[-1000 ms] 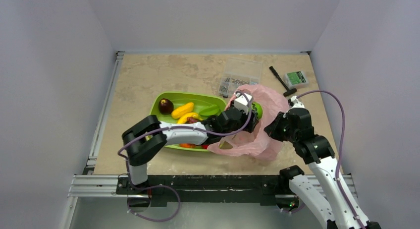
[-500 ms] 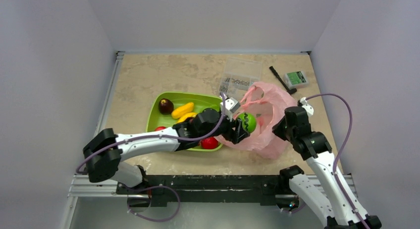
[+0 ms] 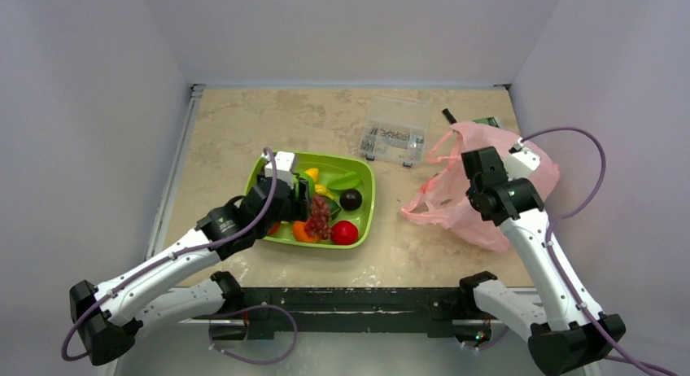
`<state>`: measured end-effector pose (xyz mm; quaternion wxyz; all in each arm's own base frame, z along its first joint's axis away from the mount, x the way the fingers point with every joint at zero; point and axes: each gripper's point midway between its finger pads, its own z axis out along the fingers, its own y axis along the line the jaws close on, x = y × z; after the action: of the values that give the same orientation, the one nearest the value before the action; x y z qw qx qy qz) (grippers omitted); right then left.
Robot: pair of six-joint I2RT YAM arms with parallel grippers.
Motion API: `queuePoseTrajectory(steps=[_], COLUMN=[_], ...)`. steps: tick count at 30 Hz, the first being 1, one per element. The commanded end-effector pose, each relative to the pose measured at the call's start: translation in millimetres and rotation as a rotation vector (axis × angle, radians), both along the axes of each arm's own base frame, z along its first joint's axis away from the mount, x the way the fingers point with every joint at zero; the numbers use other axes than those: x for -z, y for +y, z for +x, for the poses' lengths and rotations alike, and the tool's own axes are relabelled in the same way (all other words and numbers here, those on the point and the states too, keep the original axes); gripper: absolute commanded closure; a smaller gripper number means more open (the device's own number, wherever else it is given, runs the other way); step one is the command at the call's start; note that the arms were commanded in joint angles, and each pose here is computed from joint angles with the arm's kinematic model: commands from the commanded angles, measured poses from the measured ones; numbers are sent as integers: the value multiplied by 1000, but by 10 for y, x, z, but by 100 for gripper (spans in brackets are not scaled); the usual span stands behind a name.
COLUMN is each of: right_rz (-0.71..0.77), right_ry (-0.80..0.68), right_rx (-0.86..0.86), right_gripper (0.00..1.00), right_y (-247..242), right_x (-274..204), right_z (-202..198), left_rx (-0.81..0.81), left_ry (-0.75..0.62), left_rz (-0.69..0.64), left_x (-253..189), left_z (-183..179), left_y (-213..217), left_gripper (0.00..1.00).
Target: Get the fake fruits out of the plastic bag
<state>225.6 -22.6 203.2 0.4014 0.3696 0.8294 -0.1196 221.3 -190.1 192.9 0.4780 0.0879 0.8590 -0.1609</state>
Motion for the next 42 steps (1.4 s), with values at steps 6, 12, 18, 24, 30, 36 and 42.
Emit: queuePoseTrajectory(steps=[6,12,18,24,30,36,42], right_rz=[-13,41,69,73,46,6,-58], right_ry=[54,61,-4,-35,-108,-318,-542], right_rx=[123,94,43,-21,-210,-376,-437], right_gripper=[100,91,58,24,2,1,1], right_y=[-217,-215,-154,-100,28,141,128], right_x=[120,207,114,-26,-447,-1106,-1745], right_z=[-131,-91,-65,-14,65,-18,-259], left_rx=[-362,-426,-477,-500,-461,-369,-281], left_ry=[141,212,223,195,128,-10,-166], left_rz=[199,140,125,109,23,-141,-263], left_x=[688,861,866,619,127,-648,-1370], left_z=[170,282,284,268,148,-91,-478], left_y=[868,876,943,1011,1037,1058,1224], left_gripper=[100,80,14,0,0,0,0])
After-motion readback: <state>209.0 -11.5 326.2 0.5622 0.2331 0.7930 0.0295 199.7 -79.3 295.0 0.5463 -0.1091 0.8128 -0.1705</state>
